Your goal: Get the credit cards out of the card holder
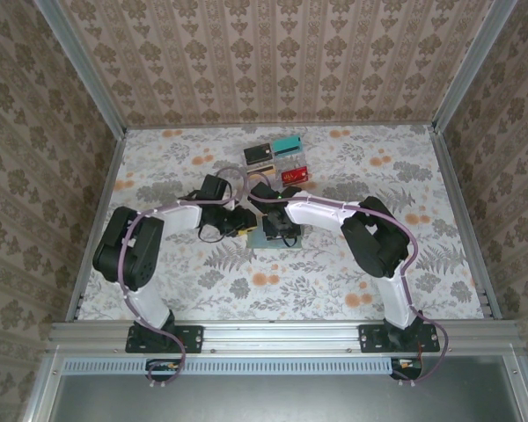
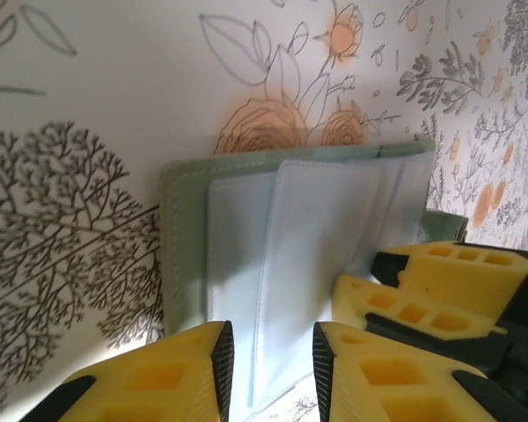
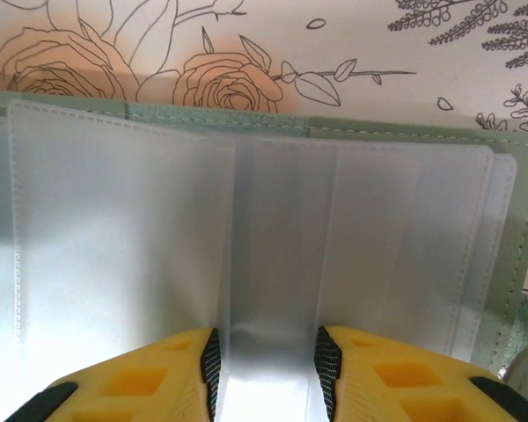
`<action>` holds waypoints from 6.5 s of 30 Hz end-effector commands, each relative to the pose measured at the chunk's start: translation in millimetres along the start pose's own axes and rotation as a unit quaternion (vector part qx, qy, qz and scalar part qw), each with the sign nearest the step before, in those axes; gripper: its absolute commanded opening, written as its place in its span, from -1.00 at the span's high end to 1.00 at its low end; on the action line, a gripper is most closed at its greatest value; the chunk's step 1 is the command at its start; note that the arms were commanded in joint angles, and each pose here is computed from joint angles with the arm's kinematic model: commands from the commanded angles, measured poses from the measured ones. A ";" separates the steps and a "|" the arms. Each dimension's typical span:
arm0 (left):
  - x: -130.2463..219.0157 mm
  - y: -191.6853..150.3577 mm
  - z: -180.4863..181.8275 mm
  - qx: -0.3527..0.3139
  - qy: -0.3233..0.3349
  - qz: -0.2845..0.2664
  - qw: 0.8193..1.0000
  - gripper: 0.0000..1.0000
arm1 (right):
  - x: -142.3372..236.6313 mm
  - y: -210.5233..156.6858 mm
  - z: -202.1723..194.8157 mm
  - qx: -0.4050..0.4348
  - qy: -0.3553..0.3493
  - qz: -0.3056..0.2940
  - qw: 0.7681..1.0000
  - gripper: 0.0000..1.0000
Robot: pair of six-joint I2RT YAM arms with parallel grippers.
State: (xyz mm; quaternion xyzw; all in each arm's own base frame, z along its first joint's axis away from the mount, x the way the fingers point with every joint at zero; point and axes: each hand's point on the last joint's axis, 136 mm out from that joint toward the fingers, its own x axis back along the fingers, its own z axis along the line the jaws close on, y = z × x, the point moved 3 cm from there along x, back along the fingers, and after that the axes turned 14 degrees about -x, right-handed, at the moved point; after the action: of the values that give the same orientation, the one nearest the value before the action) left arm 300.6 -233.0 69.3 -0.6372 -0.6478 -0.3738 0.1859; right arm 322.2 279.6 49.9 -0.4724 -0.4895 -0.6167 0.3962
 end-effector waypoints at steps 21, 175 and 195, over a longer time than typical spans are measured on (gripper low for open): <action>-25.7 -1.6 -22.1 -0.016 -0.054 0.040 0.998 0.42 | -9.6 -9.4 -16.3 -0.061 0.064 0.044 0.995 0.45; -26.2 -12.2 -13.9 -0.021 -0.018 0.077 0.997 0.26 | -18.0 -16.4 -25.4 -0.038 0.006 0.035 0.999 0.54; -23.4 -10.8 0.7 -0.018 0.044 0.067 0.997 0.26 | -24.6 -13.3 -34.2 -0.103 0.066 0.050 0.991 0.67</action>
State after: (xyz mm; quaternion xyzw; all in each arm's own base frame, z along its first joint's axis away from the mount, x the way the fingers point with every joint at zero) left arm 290.8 -257.1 57.1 -0.6801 -0.5963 -0.3756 0.2021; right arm 319.4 268.1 46.7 -0.4499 -0.3763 -0.6911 0.4224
